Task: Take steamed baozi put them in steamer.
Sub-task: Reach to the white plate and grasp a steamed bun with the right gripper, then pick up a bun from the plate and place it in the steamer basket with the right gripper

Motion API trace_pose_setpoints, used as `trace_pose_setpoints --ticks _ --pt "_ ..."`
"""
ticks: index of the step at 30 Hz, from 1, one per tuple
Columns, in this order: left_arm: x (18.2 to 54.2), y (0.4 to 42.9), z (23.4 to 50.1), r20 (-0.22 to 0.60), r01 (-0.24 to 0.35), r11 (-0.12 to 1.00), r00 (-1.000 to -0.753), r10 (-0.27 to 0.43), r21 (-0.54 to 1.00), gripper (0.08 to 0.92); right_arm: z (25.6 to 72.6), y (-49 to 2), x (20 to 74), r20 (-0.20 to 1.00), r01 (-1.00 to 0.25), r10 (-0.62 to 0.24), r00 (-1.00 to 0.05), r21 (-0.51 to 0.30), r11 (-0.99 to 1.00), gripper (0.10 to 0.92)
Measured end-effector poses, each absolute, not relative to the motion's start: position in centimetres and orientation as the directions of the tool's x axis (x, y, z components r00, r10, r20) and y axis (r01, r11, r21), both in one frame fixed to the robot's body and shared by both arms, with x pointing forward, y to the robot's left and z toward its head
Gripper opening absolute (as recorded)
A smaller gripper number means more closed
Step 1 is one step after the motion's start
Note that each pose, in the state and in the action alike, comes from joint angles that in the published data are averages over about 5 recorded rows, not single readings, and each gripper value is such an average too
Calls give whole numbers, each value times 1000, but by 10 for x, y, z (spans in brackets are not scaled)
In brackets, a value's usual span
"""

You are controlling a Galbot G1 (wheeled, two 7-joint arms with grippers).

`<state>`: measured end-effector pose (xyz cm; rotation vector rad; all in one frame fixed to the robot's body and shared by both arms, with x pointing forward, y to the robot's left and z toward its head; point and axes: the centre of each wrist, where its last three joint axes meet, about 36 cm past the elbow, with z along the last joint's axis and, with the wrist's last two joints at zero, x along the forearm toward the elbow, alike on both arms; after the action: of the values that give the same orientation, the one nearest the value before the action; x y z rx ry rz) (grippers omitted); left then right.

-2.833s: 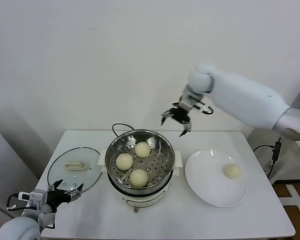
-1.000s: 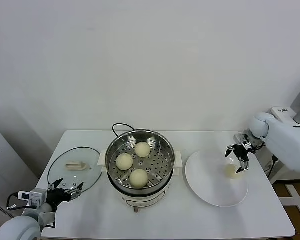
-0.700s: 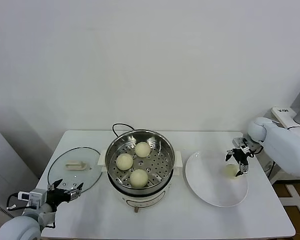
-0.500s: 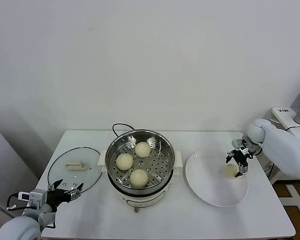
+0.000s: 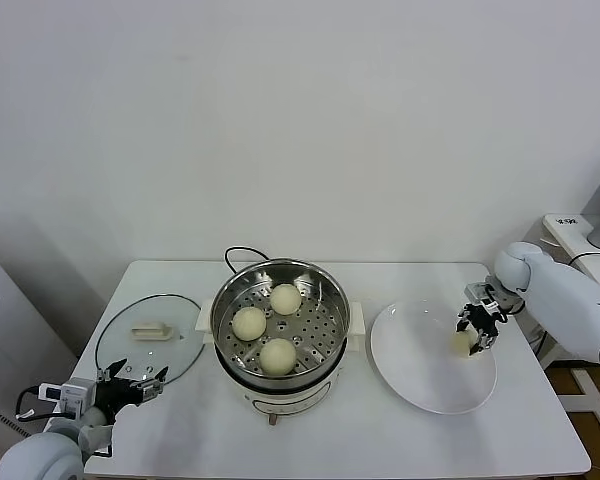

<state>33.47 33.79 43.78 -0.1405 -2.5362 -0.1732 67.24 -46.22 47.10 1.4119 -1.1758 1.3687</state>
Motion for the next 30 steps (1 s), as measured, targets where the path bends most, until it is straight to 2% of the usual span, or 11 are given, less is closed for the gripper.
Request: trace_pose_setpoints --ticks 8,15,30 --pt "335 337 438 565 137 986 -823 60 94 823 494 -462 674 997 -976 -78 -24 -40 -213 509" --pt "335 338 440 564 134 986 -824 54 102 823 542 -447 678 993 -982 -116 -34 -54 -179 509" --pt "336 336 444 555 142 983 -830 53 118 823 655 -351 682 966 -987 -253 -48 -85 -137 513"
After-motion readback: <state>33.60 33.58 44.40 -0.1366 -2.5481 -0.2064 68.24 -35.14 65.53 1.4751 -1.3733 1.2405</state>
